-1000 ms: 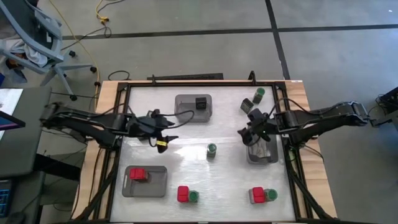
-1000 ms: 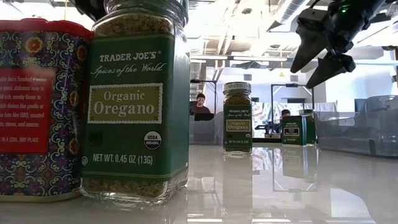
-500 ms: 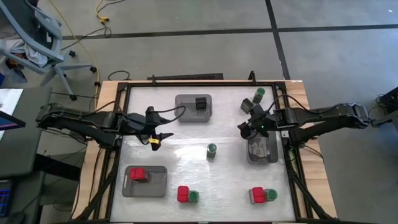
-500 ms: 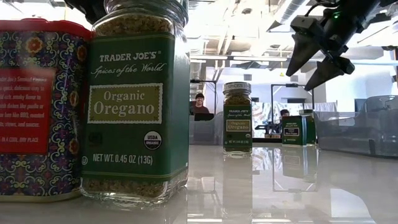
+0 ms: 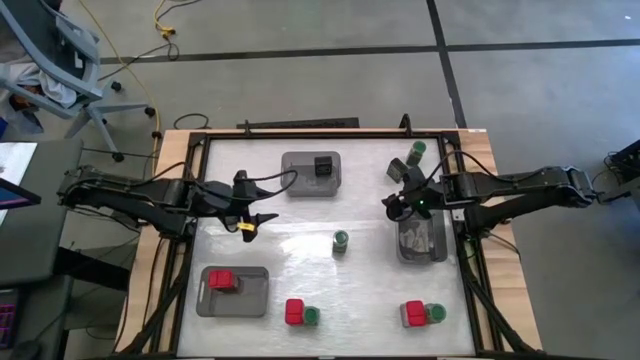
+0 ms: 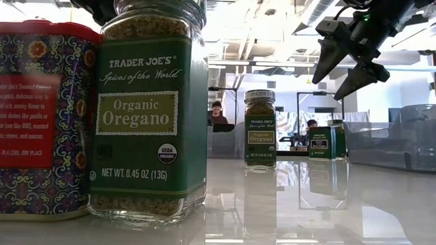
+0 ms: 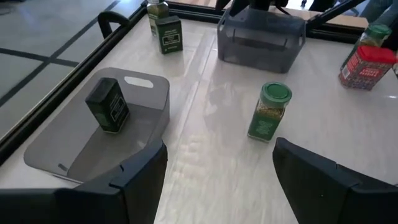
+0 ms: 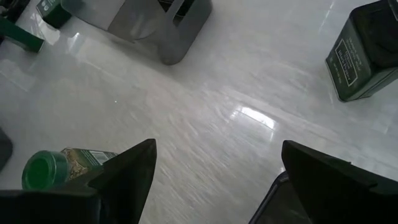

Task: Sort spices by type
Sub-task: Put the middle green seasoning bottle into the middle right black transparent bin

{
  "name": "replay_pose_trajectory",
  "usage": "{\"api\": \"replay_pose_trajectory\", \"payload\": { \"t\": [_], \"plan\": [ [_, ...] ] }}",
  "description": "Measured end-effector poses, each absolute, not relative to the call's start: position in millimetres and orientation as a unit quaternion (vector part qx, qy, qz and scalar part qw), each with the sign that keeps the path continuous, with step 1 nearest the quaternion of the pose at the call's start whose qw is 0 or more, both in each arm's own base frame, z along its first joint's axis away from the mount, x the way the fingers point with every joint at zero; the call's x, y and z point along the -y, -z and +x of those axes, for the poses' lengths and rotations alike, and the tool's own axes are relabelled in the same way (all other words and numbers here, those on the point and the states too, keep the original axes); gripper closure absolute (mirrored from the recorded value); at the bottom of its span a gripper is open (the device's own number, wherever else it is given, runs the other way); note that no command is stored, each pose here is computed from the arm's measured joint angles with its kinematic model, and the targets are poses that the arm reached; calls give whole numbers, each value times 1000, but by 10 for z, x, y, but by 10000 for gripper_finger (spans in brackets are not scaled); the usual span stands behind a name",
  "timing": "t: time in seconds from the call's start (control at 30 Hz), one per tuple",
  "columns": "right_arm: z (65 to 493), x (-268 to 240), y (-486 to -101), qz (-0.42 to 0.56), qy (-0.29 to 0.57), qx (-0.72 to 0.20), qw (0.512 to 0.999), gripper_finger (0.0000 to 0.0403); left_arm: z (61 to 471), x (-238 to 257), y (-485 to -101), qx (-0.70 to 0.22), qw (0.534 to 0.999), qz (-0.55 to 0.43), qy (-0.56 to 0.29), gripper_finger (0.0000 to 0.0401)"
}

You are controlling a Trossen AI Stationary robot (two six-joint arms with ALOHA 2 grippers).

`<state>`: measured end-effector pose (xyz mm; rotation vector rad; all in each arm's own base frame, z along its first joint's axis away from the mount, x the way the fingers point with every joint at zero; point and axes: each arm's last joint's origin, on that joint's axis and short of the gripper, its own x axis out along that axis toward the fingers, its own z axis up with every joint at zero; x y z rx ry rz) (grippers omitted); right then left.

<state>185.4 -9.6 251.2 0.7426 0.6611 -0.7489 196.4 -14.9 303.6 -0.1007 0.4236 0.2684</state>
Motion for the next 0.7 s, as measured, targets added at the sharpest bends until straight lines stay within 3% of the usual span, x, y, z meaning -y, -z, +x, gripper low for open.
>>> {"api": "replay_pose_trajectory", "payload": {
  "t": [0.7],
  "plan": [
    [1853,96,-2512,348,351,-310,812,30,1964,149,-3036,-209,967,-55,-133,122]
  ]
}}
